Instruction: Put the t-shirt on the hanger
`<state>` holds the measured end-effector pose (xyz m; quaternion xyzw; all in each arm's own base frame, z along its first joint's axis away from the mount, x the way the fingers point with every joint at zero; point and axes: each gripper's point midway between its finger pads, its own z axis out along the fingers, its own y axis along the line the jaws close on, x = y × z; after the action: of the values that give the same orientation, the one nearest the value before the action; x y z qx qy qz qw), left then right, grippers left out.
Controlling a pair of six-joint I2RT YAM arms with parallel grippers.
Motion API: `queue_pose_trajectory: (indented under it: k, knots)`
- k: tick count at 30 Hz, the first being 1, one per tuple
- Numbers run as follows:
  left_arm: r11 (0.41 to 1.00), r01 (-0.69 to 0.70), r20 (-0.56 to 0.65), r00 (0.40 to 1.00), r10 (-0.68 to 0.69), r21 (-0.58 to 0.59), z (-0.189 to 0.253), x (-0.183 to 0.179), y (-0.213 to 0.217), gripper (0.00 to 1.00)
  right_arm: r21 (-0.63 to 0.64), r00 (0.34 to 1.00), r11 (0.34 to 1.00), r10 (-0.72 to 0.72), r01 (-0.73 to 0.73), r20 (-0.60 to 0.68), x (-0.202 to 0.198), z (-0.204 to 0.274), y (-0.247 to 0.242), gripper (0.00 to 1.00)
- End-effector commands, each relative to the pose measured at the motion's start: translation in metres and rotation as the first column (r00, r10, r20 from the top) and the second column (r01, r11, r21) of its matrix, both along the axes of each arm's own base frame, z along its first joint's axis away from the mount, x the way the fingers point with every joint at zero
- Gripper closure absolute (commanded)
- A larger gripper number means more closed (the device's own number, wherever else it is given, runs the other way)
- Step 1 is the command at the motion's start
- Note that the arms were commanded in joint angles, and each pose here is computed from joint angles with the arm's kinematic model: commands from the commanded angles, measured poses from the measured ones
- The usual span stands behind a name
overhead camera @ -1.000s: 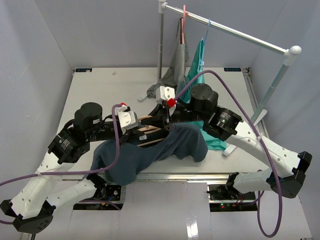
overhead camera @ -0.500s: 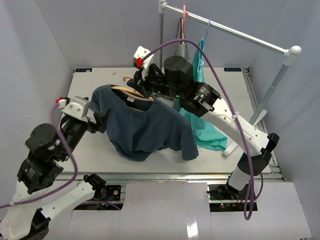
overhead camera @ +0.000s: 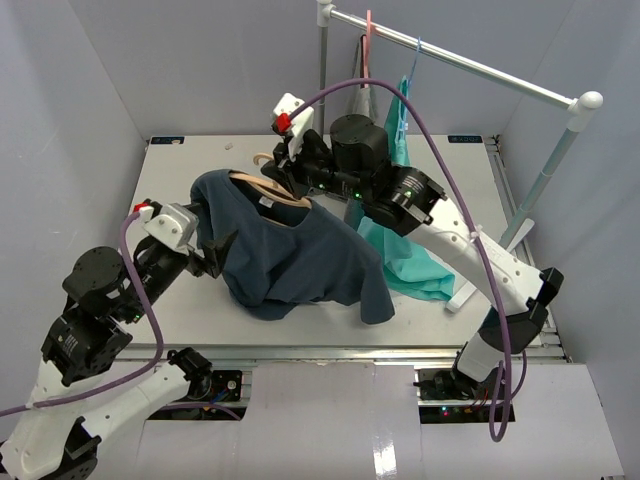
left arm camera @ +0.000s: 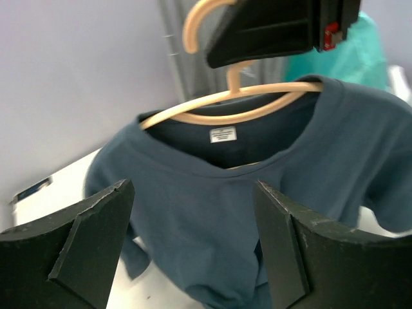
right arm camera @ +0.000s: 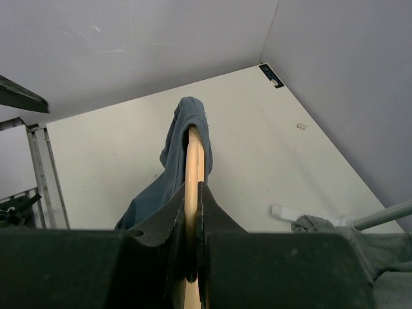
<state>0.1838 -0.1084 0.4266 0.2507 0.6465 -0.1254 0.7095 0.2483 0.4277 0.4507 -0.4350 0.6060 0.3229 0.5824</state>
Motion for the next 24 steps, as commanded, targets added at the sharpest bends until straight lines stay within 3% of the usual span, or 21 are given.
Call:
queue_pose_trajectory:
  k: [1,4,8,16,24]
  knots:
    - [0.964,0.253,0.0,0.967,-0.254,0.083,0.002,-0.013,-0.045,0.19,0.12,0.988,0.983,0.127,-0.137,0.082,-0.051,0.056,-0.037,0.92]
    - [0.917,0.38,0.018,0.923,-0.385,0.124,0.008,-0.023,-0.065,0.26,0.104,0.963,0.959,0.257,-0.264,0.078,-0.08,0.053,-0.043,0.92]
    - [0.872,0.467,0.021,0.88,-0.475,0.145,0.018,-0.029,-0.081,0.26,0.103,0.935,0.931,0.343,-0.351,0.09,-0.103,0.05,-0.054,0.92]
    - [0.793,0.585,-0.051,0.809,-0.586,0.168,0.007,-0.034,-0.104,0.19,0.121,0.905,0.899,0.408,-0.421,0.122,-0.127,0.042,-0.069,0.92]
    - [0.648,0.746,-0.159,0.666,-0.729,0.155,-0.029,-0.057,-0.124,0.25,0.134,0.91,0.904,0.387,-0.406,0.15,-0.122,0.039,-0.068,0.92]
